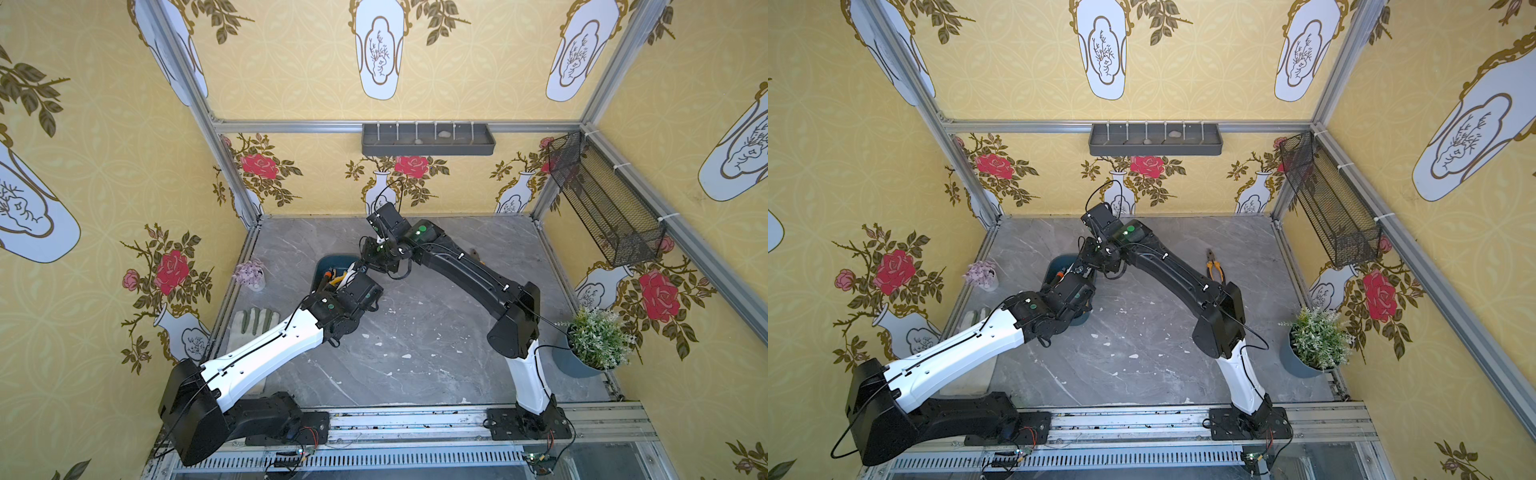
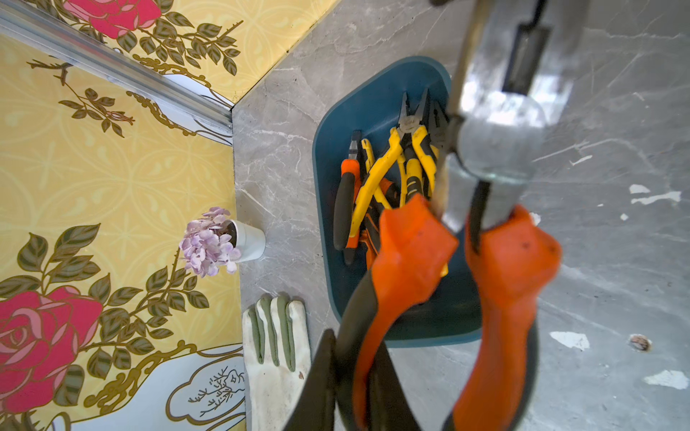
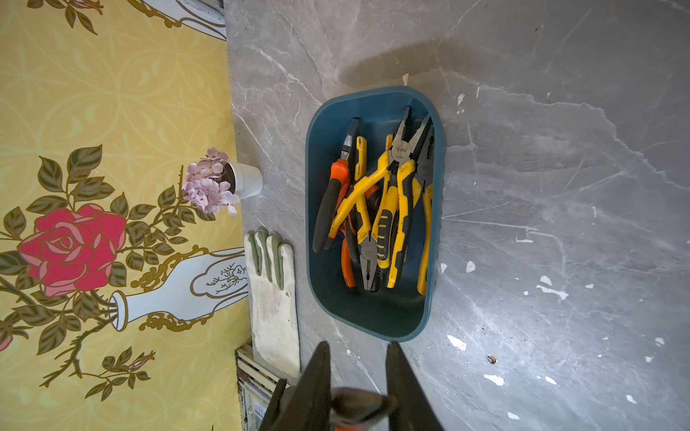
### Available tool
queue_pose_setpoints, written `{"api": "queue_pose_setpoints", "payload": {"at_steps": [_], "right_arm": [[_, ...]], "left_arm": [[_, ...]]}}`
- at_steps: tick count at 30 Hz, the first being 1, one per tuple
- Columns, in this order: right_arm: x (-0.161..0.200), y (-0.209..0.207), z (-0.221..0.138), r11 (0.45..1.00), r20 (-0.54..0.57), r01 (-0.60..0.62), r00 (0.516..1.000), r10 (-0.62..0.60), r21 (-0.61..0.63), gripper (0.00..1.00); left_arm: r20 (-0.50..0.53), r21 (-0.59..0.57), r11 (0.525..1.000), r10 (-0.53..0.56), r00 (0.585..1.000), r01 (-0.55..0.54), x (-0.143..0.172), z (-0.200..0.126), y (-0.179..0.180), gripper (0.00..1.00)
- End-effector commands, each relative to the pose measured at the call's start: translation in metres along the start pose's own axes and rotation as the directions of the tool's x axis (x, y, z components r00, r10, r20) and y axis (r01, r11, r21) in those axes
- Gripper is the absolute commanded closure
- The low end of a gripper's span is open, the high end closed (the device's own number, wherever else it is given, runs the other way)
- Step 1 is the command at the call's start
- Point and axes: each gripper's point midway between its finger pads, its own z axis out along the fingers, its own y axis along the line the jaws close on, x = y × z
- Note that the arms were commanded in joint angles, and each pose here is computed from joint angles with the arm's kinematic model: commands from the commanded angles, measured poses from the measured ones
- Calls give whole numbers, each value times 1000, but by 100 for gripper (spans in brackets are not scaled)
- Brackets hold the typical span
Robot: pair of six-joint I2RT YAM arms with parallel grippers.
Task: Take the pliers out of the storage box
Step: Place the pliers at the center of the board.
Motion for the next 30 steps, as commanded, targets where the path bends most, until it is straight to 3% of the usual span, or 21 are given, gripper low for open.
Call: {"api": "queue_pose_setpoints", "payload": {"at_steps": [1, 9, 22, 30], "right_arm": [[29, 8, 5, 999, -94, 33, 995, -36, -30, 77], [46, 20, 8, 996, -135, -15, 991, 3, -87, 74], [69, 22, 5, 958, -228, -223, 957, 180, -180, 70], [69, 28, -13, 950, -225, -230, 957, 181, -212, 73]], "left_arm": [[131, 9, 994, -106, 986, 105, -37, -6, 1, 100], [131, -41, 991, -119, 984, 125, -37, -6, 9, 100], [134, -57, 987, -139, 981, 148, -36, -7, 12, 100], [135, -62, 988, -135, 982, 144, -37, -7, 13, 100]]}}
